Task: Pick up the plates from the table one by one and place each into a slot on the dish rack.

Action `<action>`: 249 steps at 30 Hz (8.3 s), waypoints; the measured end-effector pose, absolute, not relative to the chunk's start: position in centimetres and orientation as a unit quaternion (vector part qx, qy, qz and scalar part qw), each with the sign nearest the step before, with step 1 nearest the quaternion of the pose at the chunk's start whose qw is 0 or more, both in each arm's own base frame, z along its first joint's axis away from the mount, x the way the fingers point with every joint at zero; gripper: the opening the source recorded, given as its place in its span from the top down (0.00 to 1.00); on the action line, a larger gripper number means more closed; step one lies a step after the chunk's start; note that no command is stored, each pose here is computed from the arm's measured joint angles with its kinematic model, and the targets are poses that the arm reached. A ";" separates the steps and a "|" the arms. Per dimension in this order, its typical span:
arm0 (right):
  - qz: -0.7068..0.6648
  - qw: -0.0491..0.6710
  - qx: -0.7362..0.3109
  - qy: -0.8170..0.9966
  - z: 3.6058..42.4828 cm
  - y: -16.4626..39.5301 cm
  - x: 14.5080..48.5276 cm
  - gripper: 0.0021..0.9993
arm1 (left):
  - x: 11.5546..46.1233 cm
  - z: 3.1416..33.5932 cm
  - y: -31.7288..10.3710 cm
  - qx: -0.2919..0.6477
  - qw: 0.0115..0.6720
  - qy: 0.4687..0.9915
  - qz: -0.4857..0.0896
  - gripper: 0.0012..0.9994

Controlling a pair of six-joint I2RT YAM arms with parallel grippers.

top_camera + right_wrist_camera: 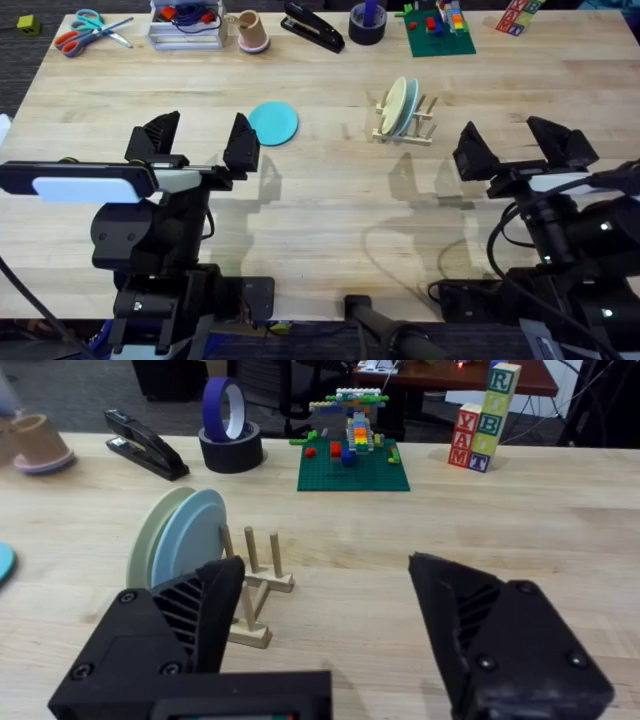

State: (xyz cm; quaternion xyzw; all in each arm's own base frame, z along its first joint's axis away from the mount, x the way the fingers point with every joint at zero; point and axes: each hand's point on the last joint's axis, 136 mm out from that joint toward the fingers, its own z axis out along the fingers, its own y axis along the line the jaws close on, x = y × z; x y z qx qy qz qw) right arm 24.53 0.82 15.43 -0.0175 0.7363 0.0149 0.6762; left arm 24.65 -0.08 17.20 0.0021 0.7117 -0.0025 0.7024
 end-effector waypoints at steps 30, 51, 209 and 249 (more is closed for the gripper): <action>0.016 0.661 -0.019 0.750 15.4 0.9 24.2 0.01 | 24.4 16.3 -0.1 0.002 0.678 0.735 -0.002 0.01; 0.006 0.549 -0.044 0.835 24.9 1.0 17.6 0.01 | 17.2 30.9 -0.1 0.002 0.606 0.795 -0.003 0.01; 0.036 0.309 -0.085 0.947 29.9 3.7 24.8 0.01 | 37.1 3.1 -0.7 -0.037 0.043 0.920 -0.389 0.96; 0.188 0.189 0.000 0.964 13.6 29.5 35.5 0.01 | 37.1 3.1 -0.7 -0.037 0.044 0.920 -0.388 0.96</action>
